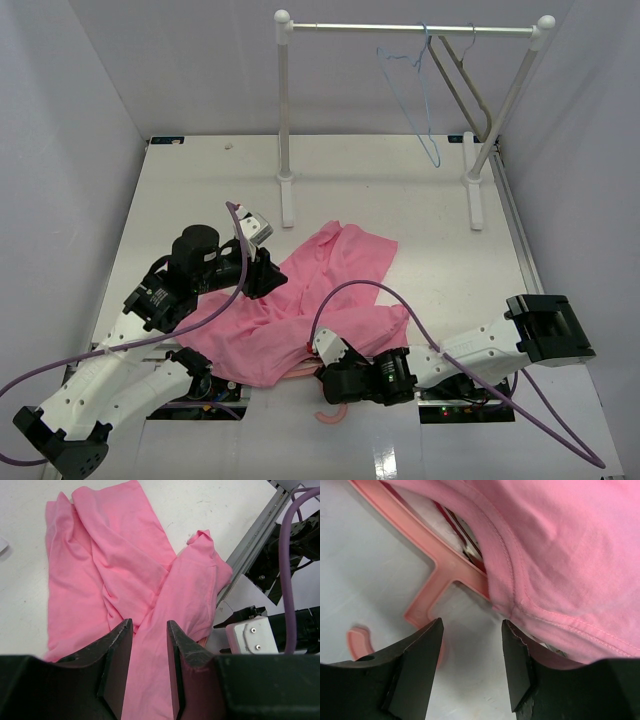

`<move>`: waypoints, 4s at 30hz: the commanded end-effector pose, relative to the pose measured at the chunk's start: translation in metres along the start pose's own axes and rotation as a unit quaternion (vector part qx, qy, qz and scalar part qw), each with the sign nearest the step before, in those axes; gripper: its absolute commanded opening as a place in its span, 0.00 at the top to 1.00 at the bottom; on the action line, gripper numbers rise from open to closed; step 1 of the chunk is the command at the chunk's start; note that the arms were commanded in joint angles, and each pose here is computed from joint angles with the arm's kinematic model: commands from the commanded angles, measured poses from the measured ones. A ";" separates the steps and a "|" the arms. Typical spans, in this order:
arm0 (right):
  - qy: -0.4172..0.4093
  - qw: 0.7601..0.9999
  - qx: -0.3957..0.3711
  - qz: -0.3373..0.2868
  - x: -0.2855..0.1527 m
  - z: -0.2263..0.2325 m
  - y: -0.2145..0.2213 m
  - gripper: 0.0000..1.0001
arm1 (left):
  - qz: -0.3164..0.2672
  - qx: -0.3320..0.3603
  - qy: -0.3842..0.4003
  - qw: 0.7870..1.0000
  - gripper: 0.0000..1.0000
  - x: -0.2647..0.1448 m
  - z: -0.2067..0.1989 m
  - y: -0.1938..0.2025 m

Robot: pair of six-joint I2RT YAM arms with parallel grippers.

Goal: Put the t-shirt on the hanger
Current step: Pick up the hanger at the center of the board.

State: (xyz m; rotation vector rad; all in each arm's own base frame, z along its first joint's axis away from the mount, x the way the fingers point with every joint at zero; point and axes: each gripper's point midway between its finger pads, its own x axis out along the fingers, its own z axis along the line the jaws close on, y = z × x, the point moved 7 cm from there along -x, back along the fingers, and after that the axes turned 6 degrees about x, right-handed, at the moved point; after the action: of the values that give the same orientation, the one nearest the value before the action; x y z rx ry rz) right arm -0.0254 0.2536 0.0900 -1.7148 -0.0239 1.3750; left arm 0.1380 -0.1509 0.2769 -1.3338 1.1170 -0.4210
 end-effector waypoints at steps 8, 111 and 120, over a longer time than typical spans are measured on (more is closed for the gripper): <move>-0.007 1.000 0.021 0.000 -0.007 0.022 -0.001 0.42 | -0.006 0.011 -0.001 1.000 0.55 -0.006 -0.002 -0.004; -0.060 0.981 0.104 -0.155 -0.179 -0.130 -0.255 0.39 | -0.063 0.271 0.120 0.953 1.00 0.016 -0.021 -0.037; -0.009 0.947 -0.066 -0.315 -0.217 -0.153 -0.244 0.33 | -0.076 0.176 0.191 0.963 1.00 0.003 -0.046 -0.047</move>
State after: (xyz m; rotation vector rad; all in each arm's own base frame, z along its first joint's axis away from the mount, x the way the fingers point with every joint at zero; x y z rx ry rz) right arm 0.1312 0.2090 0.3871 -1.4697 -0.3275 1.1250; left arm 0.1352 -0.1860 0.2860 -0.9313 1.1507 -0.8437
